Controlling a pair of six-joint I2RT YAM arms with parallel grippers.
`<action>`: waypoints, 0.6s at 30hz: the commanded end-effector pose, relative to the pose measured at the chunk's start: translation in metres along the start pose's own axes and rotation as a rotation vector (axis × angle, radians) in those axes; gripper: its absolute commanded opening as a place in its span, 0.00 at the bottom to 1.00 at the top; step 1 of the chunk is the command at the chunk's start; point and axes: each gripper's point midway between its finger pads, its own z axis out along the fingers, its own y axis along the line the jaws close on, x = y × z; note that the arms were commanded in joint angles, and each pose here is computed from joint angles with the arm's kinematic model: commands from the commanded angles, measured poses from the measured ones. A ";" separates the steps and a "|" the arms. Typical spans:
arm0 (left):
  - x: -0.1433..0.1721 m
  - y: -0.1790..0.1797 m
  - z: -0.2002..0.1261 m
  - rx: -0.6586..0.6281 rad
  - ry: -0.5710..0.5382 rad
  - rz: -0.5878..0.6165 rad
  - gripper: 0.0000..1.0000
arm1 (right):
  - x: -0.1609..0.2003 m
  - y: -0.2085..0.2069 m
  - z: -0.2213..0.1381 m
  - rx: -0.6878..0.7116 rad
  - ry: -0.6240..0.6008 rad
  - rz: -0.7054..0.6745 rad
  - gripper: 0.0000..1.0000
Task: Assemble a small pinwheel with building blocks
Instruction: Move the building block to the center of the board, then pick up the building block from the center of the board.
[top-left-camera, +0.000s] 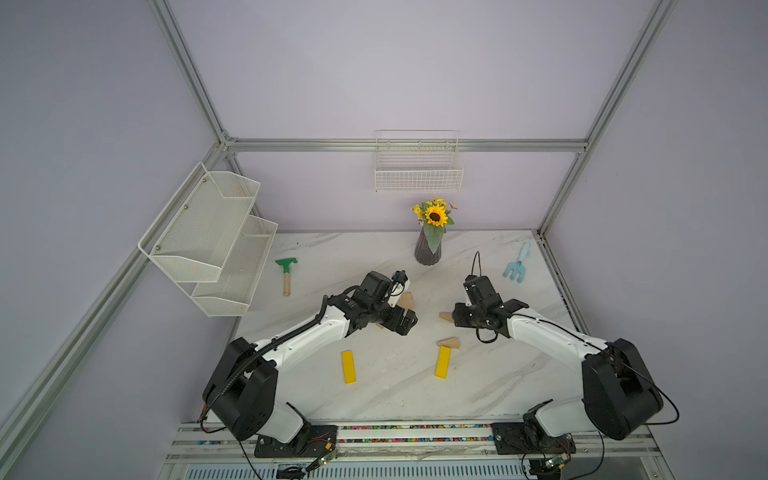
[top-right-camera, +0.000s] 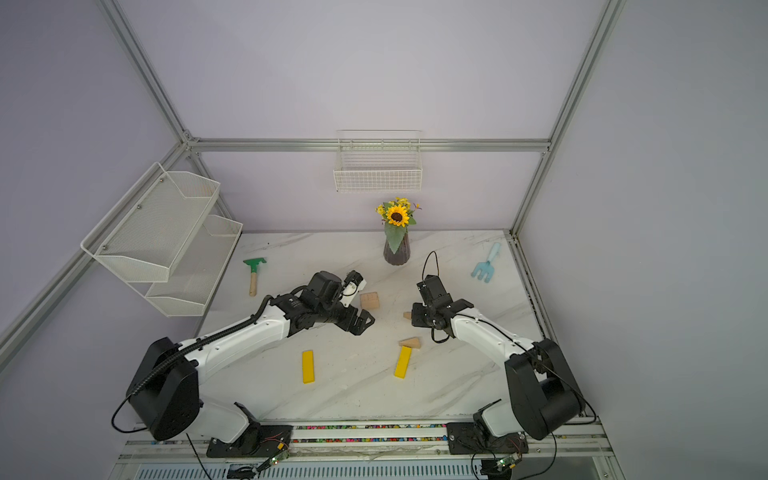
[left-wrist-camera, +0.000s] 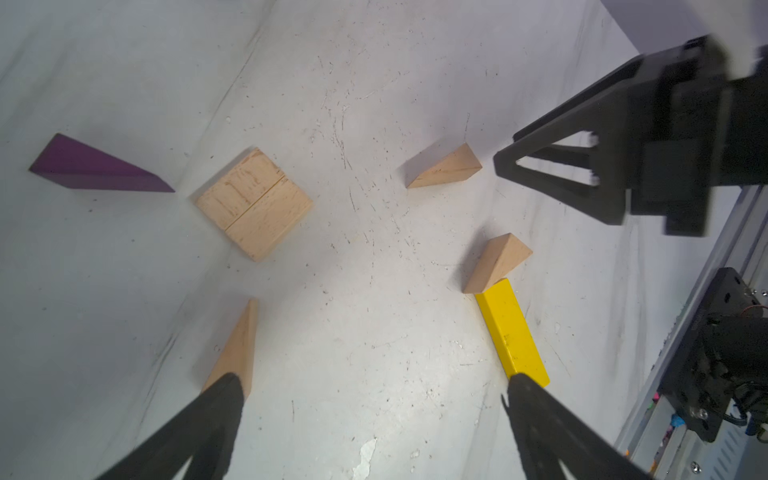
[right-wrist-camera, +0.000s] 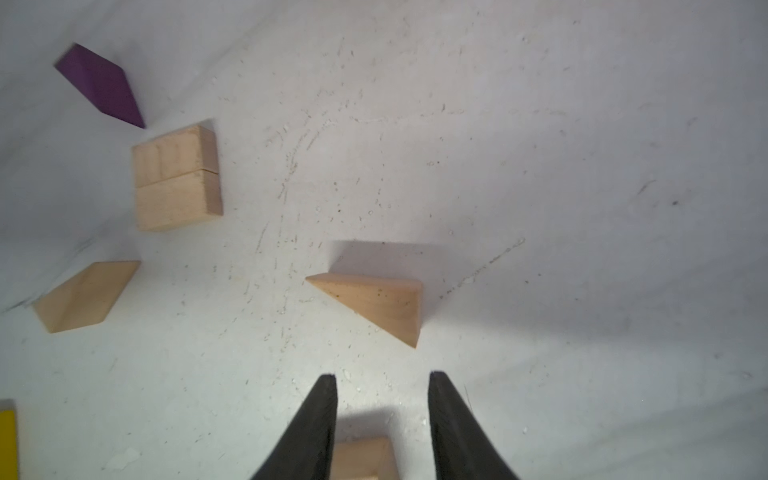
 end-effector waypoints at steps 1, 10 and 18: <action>-0.016 -0.014 0.013 -0.003 0.026 0.138 0.99 | -0.003 -0.007 -0.026 0.003 -0.044 0.062 0.42; -0.031 -0.047 0.072 0.022 0.153 0.433 0.90 | -0.032 -0.013 -0.068 -0.032 -0.163 0.186 0.56; -0.028 -0.065 0.116 0.012 0.205 0.618 0.88 | -0.054 -0.012 -0.100 -0.082 -0.285 0.236 0.67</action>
